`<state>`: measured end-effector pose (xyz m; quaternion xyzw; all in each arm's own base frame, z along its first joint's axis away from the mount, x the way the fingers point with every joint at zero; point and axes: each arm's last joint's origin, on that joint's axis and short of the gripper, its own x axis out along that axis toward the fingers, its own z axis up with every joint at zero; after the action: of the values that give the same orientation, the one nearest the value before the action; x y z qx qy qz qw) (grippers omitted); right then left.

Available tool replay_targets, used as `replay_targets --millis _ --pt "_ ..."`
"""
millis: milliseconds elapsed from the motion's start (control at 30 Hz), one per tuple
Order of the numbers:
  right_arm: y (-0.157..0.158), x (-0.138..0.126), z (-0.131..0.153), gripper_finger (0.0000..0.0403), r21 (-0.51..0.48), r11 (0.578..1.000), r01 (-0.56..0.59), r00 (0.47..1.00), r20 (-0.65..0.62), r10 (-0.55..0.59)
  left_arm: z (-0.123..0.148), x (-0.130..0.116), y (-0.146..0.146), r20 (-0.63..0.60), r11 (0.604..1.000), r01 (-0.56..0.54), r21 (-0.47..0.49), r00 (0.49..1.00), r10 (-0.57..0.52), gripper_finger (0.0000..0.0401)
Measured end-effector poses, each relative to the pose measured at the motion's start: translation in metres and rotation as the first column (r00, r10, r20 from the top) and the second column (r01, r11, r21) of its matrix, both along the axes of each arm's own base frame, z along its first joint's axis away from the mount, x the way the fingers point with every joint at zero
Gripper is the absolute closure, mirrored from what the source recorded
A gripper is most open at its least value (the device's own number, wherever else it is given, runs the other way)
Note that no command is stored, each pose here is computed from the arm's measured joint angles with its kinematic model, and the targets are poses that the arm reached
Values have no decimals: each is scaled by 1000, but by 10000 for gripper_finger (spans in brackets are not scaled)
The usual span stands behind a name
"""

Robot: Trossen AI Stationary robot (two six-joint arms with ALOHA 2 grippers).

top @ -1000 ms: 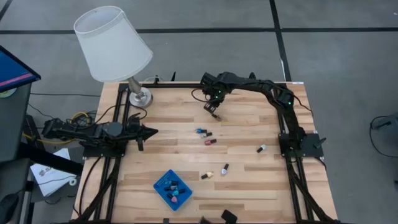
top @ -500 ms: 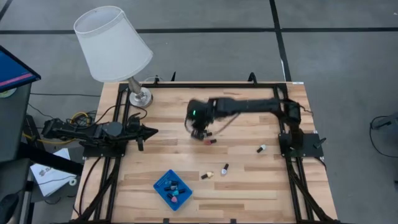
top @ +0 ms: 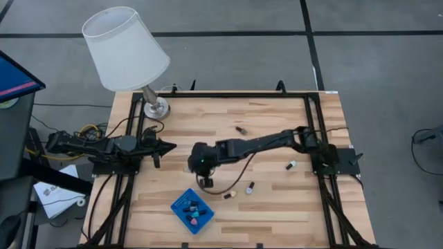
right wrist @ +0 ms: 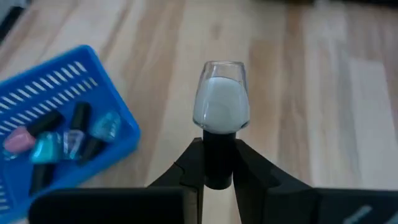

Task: Pick & Place Nail Polish
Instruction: Put the top left white nail polish bottle in the blue bin

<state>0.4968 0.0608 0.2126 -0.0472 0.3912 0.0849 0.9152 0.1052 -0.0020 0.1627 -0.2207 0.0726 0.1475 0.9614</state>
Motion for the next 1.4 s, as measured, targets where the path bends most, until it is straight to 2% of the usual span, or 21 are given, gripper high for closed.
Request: replay_targets --millis 133,200,367,500,667,800,933,1400 --pt "22 12 -4 359 -3 995 -103 994 27 103 -1 1 0 -11 1000 -1 2 1000 1 400" --pt "36 12 -9 359 -7 988 -157 988 -4 157 -1 1 0 -17 1000 0 2 1000 0 400" --pt "67 14 -12 359 12 964 -265 964 9 265 -1 1 0 -13 1000 1 2 1000 -1 400" --pt "84 12 -8 358 17 954 -301 953 52 299 -5 2 0 62 1000 0 -8 998 0 400" --pt "86 12 -7 358 52 968 -245 969 51 242 -1 -1 0 157 1000 3 -19 988 0 400" --pt "82 16 -24 355 111 979 -173 985 4 174 5 -6 1 232 1000 5 -27 973 2 400" --pt "84 19 -25 342 155 978 -141 990 20 140 10 -9 1 287 999 7 -34 958 3 400" --pt "74 21 -31 311 184 981 -64 997 -26 70 9 -10 1 286 999 6 -34 958 3 400"
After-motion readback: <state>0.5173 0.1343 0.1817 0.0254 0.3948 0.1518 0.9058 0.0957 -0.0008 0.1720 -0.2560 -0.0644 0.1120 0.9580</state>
